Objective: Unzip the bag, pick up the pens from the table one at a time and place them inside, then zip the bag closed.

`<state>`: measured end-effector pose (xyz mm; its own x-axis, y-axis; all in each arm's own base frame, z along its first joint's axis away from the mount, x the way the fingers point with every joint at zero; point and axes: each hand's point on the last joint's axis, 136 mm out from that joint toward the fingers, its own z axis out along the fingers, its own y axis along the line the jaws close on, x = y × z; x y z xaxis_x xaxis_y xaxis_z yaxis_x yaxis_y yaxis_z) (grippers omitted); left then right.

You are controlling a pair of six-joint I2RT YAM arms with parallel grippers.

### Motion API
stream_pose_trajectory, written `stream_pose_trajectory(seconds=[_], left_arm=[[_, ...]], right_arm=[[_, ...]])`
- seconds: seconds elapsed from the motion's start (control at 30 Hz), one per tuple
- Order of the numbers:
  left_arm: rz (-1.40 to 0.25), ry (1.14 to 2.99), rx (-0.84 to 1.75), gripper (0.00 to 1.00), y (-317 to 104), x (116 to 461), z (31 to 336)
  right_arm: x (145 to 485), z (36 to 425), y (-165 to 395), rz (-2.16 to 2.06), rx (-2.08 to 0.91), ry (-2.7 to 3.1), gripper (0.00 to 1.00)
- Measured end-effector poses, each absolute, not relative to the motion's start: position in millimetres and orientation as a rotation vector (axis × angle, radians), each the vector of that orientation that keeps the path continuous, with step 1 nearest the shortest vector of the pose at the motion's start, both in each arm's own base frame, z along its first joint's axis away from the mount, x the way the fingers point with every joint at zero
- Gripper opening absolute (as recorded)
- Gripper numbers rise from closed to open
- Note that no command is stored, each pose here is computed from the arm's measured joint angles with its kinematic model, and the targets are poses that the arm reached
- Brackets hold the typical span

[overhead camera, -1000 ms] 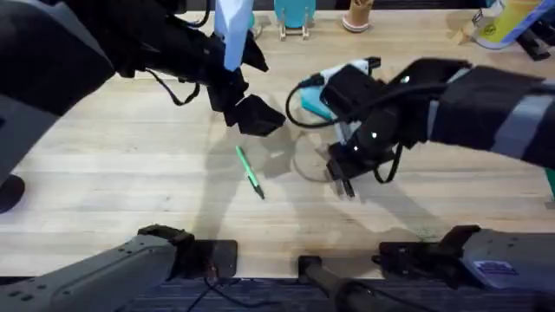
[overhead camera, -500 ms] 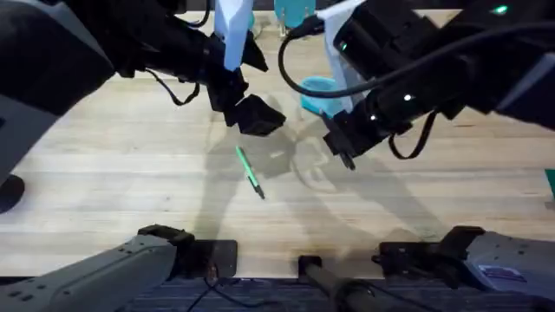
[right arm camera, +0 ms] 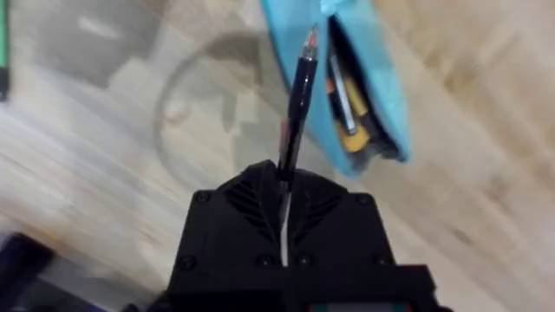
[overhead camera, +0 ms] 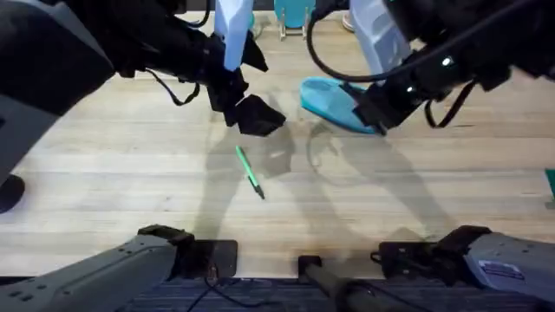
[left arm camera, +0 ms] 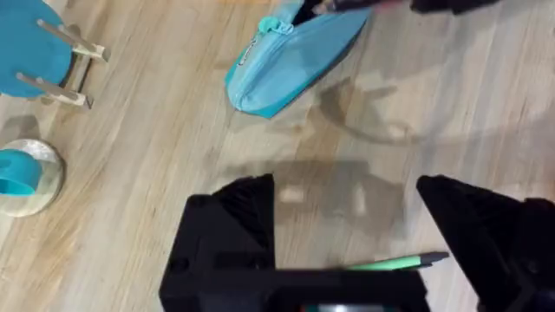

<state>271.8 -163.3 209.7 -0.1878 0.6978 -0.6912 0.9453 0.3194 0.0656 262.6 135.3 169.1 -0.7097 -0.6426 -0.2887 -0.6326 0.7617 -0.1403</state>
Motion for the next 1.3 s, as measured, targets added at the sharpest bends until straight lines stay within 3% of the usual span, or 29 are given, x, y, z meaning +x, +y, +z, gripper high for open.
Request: stream_pose_trajectory(seconds=[0.53,0.83,1.3], left_arm=[[-0.507,1.96,1.446,0.994,-163.3,271.8,209.7],[-0.506,1.96,1.446,0.993,-163.3,271.8,209.7],[-0.506,1.96,1.446,0.993,-163.3,271.8,209.7]], right_arm=[[278.4,179.5,116.0,-0.271,-1.822,2.152,0.033],[295.4,182.4,89.4,-0.34,-1.801,2.153,0.033],[295.4,181.6,88.7,-0.279,-1.777,2.163,0.033]])
